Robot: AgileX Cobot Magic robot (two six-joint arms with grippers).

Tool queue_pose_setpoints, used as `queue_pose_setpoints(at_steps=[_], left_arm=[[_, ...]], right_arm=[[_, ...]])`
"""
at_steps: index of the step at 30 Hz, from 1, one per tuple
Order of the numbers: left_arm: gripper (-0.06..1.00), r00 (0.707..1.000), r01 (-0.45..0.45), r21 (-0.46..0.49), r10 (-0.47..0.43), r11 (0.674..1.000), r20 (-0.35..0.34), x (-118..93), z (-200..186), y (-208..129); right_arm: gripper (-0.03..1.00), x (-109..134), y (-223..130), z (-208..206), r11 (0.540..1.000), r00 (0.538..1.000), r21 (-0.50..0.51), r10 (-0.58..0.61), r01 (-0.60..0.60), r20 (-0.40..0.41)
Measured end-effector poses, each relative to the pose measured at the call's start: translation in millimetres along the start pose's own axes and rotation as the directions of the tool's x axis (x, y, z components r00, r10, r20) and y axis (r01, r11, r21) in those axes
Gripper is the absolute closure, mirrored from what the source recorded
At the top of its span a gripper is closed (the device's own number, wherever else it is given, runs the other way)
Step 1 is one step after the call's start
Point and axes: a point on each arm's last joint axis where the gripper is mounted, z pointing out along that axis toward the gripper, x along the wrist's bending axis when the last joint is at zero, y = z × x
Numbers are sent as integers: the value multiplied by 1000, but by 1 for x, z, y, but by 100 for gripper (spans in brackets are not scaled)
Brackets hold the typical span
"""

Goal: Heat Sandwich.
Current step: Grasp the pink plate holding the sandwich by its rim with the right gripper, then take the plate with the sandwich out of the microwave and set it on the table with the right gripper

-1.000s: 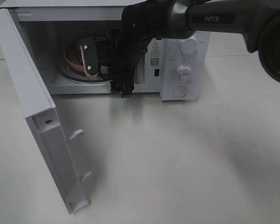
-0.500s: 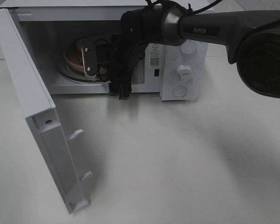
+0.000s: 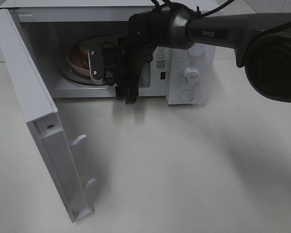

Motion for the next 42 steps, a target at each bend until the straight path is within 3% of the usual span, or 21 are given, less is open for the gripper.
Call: queue_pose_setpoints(at_steps=[4,5,6,8,9,10,11,36,42], left_arm=[[-5,1000,0,0,0,1000,0,0,0,0],[-5,1000,0,0,0,1000,0,0,0,0],[-5,1000,0,0,0,1000,0,0,0,0],[-5,1000,0,0,0,1000,0,0,0,0],[-5,1000,0,0,0,1000,0,0,0,0],[-5,1000,0,0,0,1000,0,0,0,0],[-5,1000,0,0,0,1000,0,0,0,0],[-5,1000,0,0,0,1000,0,0,0,0],[-5,1000,0,0,0,1000,0,0,0,0]], right_arm=[[31,1,0,0,1000,1000,4,0,0,-9],[43,1,0,0,1000,1000,6,0,0,-14],[43,1,0,0,1000,1000,6,0,0,-14],[58,0,0,-2,1000,1000,3,0,0,-8],[66,0,0,-3,1000,1000,3,6,-6,-18],[82,-1,1,-6,1000,1000,4,6,-5,-24],[87,-1,2,-8,1000,1000,5,4,-4,-27],[89,-2,7,-29,1000,999,-6,3,-3,-39],[89,9,3,-39,997,995,-4,-75,75,-59]])
